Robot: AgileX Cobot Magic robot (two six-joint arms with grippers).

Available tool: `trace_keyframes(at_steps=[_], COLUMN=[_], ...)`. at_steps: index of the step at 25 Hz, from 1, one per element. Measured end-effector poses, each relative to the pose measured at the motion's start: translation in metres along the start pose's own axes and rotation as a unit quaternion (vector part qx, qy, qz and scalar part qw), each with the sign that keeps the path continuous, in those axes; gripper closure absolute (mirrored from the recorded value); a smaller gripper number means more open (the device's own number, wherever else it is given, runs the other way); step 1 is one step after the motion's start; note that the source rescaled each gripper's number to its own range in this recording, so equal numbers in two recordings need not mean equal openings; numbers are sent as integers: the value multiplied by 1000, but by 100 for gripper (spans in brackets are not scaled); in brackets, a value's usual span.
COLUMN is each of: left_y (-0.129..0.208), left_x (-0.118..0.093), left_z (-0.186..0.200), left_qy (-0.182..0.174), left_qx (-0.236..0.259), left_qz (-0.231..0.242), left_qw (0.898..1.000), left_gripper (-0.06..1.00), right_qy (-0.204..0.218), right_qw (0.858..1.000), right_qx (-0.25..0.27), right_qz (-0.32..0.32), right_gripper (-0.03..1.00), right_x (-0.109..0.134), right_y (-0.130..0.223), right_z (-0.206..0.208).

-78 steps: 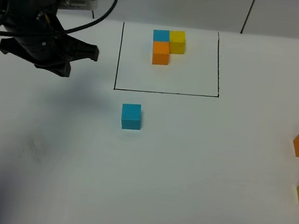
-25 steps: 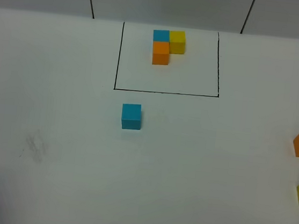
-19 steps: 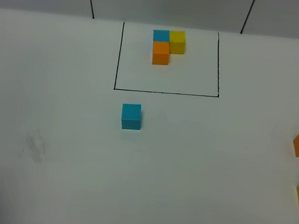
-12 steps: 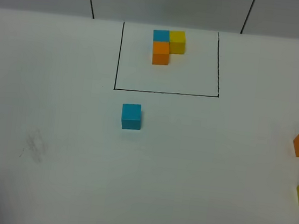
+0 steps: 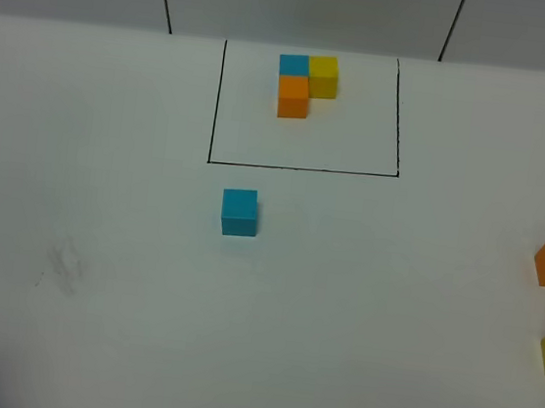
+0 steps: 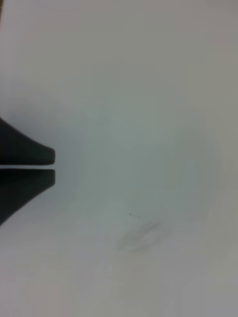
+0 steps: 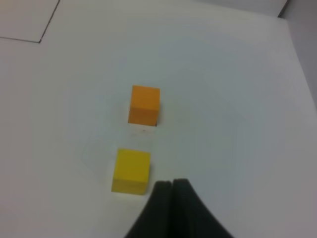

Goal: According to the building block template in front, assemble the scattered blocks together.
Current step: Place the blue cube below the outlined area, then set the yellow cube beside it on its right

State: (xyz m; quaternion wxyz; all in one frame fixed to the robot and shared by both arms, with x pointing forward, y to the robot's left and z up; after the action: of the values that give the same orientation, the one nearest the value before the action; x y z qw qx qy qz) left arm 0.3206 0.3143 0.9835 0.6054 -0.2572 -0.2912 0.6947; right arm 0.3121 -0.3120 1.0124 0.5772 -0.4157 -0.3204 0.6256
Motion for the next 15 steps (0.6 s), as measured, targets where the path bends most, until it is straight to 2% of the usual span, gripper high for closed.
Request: trace_keyframes(at_steps=[6, 11, 15], left_y=[1, 3, 4], left_x=[-2, -10, -12], left_z=[7, 13, 17], left_qy=[12, 44, 52], left_qx=[-32, -56, -73], left_qz=[-11, -41, -51], left_qw=[999, 997, 995], left_gripper=[94, 94, 94], right_qy=[0, 0, 0], right_qw=[1000, 1000, 1000], right_qx=[0, 0, 0], right_qz=[0, 0, 0], right_gripper=[97, 97, 97], right_x=[0, 0, 0], right_y=[0, 0, 0], right_z=[0, 0, 0])
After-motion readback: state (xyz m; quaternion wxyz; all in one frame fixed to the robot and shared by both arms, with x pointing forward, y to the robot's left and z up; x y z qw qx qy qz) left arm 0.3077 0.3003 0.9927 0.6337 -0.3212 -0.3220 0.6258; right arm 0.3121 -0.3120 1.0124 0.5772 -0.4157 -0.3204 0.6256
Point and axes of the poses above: a point on each arm's last joint axis where the gripper is mounted, z pointing back along that axis away from the gripper, x along the wrist's bending axis when the last joint is at zero, y = z × x, the point moved 9 cm from there along -z, pointing out along that axis toward the gripper, and after that the axes turned 2 degrees about -z, right-handed, at the moved point
